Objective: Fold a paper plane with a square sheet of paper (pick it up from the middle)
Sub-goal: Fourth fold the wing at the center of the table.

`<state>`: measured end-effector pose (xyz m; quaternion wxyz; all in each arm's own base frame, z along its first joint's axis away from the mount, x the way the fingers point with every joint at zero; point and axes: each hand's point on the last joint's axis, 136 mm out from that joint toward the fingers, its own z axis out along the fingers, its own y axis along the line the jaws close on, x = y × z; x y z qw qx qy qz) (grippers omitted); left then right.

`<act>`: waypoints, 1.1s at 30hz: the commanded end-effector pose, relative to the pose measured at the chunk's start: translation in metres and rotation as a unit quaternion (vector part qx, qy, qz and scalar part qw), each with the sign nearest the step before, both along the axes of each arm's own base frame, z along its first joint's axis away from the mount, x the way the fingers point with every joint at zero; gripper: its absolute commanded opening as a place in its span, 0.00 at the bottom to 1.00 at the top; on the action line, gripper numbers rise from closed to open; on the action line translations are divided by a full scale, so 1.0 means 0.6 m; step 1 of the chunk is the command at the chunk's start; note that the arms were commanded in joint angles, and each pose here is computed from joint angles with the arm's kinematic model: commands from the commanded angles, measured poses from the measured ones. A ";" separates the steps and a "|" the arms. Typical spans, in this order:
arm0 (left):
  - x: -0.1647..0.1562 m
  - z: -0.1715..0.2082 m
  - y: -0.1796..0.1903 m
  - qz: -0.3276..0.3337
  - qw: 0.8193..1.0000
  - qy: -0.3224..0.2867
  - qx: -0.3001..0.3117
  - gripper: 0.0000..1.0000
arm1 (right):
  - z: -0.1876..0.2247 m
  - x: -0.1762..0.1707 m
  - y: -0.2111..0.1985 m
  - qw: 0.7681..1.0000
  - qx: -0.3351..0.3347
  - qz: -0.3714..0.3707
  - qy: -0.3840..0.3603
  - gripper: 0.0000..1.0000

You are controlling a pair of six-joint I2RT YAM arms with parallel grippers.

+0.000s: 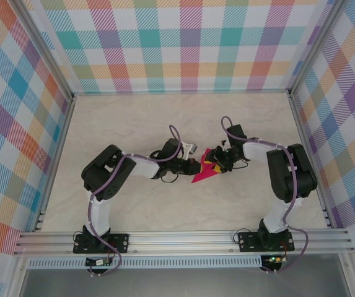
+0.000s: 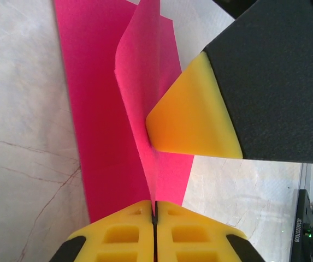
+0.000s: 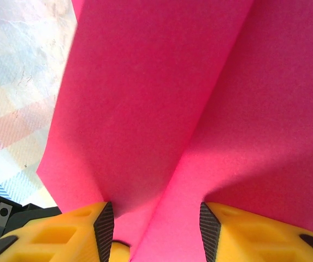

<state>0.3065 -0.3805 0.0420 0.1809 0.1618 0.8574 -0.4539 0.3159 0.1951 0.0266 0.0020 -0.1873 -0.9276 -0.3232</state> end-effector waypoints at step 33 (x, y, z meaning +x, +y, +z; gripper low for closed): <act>0.008 -0.012 -0.011 -0.029 0.999 0.035 0.012 0.05 | -0.013 0.003 -0.016 0.999 -0.028 0.002 -0.038 0.52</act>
